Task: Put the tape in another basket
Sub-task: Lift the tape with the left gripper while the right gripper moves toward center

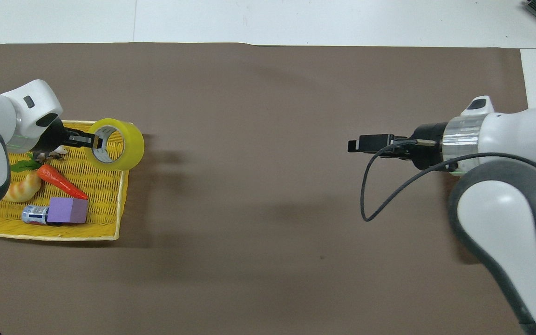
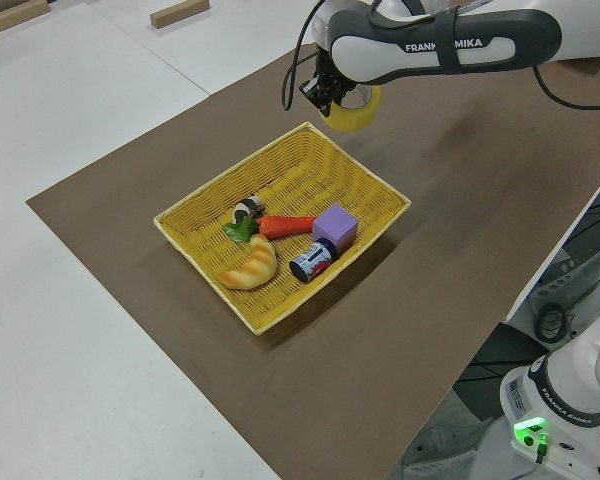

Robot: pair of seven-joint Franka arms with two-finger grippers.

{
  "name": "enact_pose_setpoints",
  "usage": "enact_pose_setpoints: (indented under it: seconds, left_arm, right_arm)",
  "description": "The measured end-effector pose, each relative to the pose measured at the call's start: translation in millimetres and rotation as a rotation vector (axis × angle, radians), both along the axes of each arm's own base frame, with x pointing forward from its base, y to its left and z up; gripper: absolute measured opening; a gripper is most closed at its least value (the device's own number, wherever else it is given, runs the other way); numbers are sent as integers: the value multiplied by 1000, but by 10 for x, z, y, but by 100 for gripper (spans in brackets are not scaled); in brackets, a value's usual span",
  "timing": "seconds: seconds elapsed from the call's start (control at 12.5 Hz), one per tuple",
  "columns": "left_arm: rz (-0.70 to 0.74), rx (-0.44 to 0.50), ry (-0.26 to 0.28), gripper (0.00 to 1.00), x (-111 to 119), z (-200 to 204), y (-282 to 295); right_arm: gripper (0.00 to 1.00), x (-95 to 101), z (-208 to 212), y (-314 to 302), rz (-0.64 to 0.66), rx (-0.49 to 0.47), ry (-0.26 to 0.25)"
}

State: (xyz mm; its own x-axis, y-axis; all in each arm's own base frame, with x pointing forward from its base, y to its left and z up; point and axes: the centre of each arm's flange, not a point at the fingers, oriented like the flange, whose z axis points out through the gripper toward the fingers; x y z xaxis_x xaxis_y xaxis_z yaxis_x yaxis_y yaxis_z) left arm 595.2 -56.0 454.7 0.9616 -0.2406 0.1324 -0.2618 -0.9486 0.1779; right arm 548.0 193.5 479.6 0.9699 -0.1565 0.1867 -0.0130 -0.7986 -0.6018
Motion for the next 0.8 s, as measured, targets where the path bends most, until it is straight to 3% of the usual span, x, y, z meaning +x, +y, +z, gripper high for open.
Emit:
enact_pose_setpoints:
  seconds: [0.32,0.8]
  left_arm:
    - [-4,1,8,22,1,-43,-31]
    - [-46,4,53,22,-94,-257,-302]
  right_arm:
    - [100,-173,-202,556,-84,72,-22]
    - [100,-342,-221,968,-16,80,-26]
